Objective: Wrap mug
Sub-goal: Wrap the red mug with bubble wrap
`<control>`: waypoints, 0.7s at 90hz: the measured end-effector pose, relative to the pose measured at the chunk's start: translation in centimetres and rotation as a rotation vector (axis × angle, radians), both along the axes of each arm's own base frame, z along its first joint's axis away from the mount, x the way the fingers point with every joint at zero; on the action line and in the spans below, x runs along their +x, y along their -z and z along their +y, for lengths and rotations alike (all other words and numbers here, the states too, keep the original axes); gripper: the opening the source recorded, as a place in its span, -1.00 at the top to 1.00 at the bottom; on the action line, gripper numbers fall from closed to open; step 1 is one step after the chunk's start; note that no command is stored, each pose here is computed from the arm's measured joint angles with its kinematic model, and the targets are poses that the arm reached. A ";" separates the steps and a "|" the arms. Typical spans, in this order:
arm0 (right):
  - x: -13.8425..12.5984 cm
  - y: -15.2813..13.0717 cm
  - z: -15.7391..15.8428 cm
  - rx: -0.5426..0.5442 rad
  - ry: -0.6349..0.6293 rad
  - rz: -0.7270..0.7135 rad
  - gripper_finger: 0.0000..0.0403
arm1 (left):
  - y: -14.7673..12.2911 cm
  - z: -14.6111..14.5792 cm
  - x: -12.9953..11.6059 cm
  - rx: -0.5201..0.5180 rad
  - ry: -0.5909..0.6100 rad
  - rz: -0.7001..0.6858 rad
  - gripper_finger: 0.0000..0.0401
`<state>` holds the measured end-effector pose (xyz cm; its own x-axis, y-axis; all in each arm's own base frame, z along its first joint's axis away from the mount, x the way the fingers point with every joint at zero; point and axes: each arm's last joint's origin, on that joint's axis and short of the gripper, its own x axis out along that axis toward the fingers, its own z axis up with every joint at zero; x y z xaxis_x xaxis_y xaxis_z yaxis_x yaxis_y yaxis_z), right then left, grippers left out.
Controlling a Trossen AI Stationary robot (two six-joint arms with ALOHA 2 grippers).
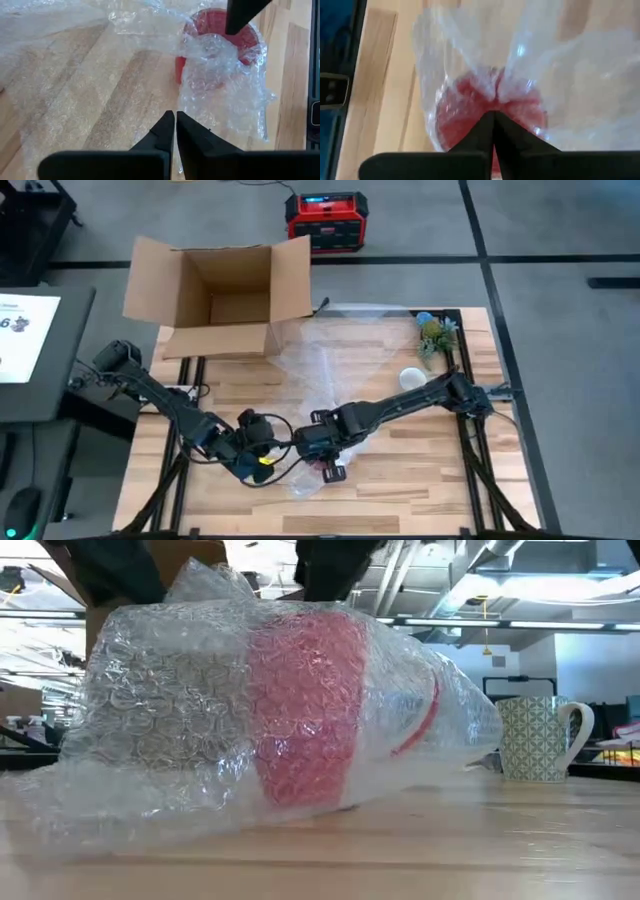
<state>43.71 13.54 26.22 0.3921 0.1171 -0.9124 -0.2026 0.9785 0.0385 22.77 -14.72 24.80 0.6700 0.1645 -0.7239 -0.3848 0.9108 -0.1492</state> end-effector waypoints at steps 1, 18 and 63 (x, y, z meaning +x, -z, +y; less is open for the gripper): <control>0.1 0.1 0.0 0.000 0.000 -0.001 1.00 | 0.0 0.0 0.0 0.000 0.000 0.000 1.00; 1.6 3.8 -0.2 -0.022 0.015 0.062 1.00 | 0.0 0.1 0.0 0.024 -0.011 -0.007 1.00; 2.3 6.6 -0.4 0.036 -0.063 0.139 1.00 | -0.1 0.1 0.2 0.042 -0.027 -0.042 1.00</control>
<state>45.99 13.11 19.67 0.2529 0.1711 -0.9523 -0.2540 0.9615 0.1053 22.96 -14.66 24.89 0.6946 0.2124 -0.6874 -0.4034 0.9061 -0.1276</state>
